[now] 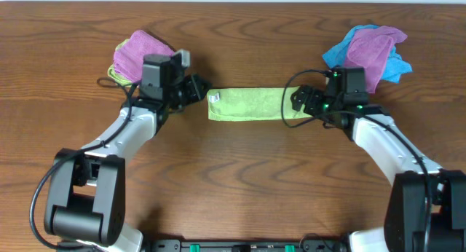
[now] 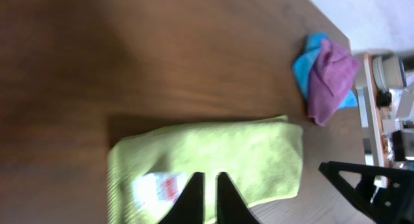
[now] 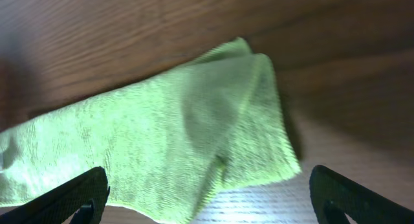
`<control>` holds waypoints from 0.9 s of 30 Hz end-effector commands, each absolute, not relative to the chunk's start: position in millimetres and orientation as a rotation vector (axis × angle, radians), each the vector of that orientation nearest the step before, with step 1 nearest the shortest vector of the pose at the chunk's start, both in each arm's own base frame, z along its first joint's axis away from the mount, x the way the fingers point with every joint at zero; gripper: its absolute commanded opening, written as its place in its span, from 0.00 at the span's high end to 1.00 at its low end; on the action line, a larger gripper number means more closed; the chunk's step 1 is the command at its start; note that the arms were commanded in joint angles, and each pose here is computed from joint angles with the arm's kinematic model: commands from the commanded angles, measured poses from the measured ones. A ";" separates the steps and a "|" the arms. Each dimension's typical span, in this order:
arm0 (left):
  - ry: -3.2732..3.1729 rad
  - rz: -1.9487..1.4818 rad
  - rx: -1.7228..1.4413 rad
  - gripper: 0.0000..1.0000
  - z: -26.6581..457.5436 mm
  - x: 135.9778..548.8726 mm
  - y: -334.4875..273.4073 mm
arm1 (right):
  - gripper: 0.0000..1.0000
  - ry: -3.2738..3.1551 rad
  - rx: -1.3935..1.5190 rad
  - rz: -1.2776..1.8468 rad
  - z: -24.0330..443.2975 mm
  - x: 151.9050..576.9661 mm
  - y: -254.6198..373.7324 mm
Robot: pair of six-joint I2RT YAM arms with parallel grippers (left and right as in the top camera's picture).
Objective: Fold the cloth
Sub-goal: 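Hold the folded strip taut between both grippers and lower it, then bring the right gripper's strip end toward the left gripper, folding it in half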
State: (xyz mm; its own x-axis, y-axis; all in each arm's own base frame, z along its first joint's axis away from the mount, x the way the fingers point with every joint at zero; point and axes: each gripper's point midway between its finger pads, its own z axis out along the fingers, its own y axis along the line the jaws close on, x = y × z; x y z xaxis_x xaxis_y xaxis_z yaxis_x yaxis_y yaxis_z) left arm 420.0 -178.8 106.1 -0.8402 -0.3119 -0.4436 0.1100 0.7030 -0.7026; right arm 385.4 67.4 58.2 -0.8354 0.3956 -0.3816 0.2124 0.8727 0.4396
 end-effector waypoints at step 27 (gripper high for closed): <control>2.598 -0.848 -0.081 0.94 5.2 408.2 -213.5 | 0.01 2.564 0.577 0.727 58.4 378.9 58.4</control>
State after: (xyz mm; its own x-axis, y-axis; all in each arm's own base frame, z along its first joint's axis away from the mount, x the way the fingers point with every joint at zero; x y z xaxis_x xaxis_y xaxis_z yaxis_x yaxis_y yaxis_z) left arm 402.9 -212.6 10.4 -0.9205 -0.1960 -0.3381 0.0516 0.7965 -0.6024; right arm 381.3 52.3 60.5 -0.8241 0.4876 -0.2884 0.2740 0.7887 0.5503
